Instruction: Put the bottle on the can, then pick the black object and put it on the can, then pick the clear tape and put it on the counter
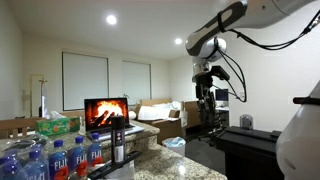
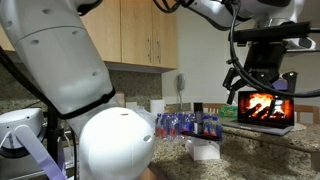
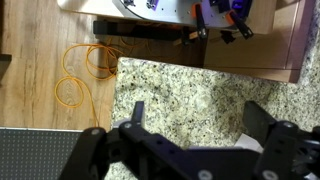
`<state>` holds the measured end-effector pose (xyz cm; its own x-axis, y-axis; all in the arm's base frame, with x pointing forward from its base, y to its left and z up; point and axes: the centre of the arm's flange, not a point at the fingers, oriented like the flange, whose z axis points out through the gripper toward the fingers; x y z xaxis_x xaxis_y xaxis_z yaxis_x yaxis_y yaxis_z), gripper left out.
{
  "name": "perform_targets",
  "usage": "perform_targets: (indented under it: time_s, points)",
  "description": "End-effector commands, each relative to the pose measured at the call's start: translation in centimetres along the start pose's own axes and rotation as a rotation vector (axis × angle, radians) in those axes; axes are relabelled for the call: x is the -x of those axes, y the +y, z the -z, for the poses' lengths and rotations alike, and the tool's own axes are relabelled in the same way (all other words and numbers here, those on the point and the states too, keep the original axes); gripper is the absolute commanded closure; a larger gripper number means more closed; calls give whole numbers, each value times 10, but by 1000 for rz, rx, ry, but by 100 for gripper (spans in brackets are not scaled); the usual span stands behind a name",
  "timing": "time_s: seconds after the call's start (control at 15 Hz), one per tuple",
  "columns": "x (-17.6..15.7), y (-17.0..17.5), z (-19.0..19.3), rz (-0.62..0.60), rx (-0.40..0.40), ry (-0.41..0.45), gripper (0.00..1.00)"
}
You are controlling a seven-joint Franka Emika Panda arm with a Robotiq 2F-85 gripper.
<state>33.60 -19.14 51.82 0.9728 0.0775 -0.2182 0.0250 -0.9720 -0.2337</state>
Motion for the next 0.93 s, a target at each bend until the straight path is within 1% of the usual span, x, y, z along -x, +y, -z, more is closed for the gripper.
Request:
perform_targets:
  time_s: [0.0, 0.13, 0.33, 0.47, 0.6, 0.73, 0.87]
  points:
    - [-30, -40, 14, 50, 51, -11, 0]
    - [-57, -79, 26, 70, 77, 2, 0]
    - [-100, -160, 41, 81, 80, 66, 0]
    - [-130, -215, 41, 126, 107, 139, 0]
    - [-166, -263, 40, 164, 159, 206, 0]
    - [-200, -309, 34, 178, 183, 243, 0]
    - [-233, -349, 28, 195, 184, 248, 0]
